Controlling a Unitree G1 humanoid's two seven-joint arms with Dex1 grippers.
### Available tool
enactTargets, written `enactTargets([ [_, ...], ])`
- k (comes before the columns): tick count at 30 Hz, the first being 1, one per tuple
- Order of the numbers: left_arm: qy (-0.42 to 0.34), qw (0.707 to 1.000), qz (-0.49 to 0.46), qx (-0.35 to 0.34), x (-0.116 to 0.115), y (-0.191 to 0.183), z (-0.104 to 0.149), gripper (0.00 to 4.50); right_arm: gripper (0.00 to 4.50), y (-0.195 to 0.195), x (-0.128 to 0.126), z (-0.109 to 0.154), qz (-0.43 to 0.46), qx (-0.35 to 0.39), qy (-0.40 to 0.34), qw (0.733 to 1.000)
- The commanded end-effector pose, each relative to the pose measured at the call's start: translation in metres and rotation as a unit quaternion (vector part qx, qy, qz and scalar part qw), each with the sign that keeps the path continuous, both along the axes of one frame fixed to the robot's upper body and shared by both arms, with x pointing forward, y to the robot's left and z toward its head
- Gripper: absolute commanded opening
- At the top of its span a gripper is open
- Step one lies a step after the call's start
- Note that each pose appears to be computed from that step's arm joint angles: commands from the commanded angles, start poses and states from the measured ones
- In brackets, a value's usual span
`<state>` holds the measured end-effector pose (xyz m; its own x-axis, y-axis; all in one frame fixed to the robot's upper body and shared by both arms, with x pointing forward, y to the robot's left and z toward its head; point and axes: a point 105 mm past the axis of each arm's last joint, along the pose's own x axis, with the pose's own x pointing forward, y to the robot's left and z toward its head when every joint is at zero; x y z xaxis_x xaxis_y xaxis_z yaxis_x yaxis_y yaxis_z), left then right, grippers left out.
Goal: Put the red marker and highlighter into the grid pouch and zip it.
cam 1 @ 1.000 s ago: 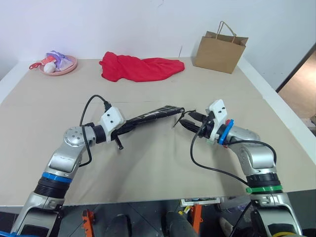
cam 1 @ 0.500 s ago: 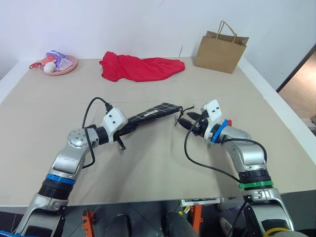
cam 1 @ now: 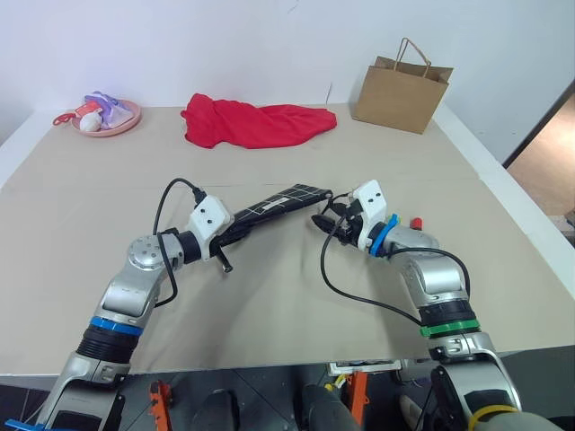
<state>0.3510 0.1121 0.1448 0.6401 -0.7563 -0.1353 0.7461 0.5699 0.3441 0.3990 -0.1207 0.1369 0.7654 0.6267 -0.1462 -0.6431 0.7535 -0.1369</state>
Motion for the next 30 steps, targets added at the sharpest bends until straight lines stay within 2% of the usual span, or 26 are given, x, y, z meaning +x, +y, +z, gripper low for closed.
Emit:
enactTargets([
  [1, -0.017, 1.0, 0.004, -0.014, -0.001, 0.002, 0.012, 0.0, 2.25, 0.007, 0.003, 0.015, 0.012, -0.015, -0.037, 0.999],
  [3, -0.017, 1.0, 0.005, -0.014, -0.001, 0.002, 0.012, 0.0, 1.66, 0.01, 0.002, 0.016, 0.025, -0.017, -0.041, 0.999],
  [6, -0.017, 1.0, 0.006, -0.014, -0.001, 0.002, 0.012, 0.0, 0.29, 0.012, -0.001, 0.016, 0.038, -0.021, -0.044, 0.998],
  [7, -0.017, 1.0, 0.006, -0.015, -0.001, 0.002, 0.012, 0.0, 0.06, 0.014, -0.003, 0.016, 0.044, -0.024, -0.047, 0.998],
  [14, -0.018, 1.0, 0.005, -0.015, 0.0, -0.001, 0.014, 0.0, 0.06, 0.014, 0.002, 0.01, 0.03, -0.048, -0.05, 0.997],
  [20, -0.018, 1.0, 0.004, -0.015, 0.0, -0.001, 0.014, 0.0, 0.06, 0.018, -0.007, 0.006, 0.056, -0.04, -0.026, 0.997],
  [23, -0.02, 1.0, 0.004, -0.014, 0.001, -0.001, 0.015, 0.0, 1.01, 0.023, -0.024, 0.011, 0.102, -0.015, -0.006, 0.995],
  [25, -0.02, 1.0, 0.005, -0.014, 0.001, -0.001, 0.016, 0.0, 1.9, 0.017, -0.026, 0.018, 0.09, -0.005, -0.005, 0.996],
  [26, -0.021, 1.0, 0.005, -0.014, 0.001, 0.0, 0.016, 0.0, 1.9, 0.015, -0.03, 0.02, 0.093, 0.004, 0.0, 0.996],
  [27, -0.021, 1.0, 0.005, -0.014, 0.001, 0.0, 0.016, 0.0, 2.4, 0.014, -0.035, 0.022, 0.103, 0.021, 0.01, 0.994],
  [28, -0.02, 1.0, 0.005, -0.015, 0.001, 0.0, 0.016, 0.0, 2.67, 0.014, -0.041, 0.024, 0.115, 0.033, 0.016, 0.993],
  [30, -0.019, 1.0, 0.005, -0.015, 0.001, 0.0, 0.016, 0.0, 2.67, 0.011, -0.045, 0.024, 0.118, 0.038, 0.021, 0.992],
])
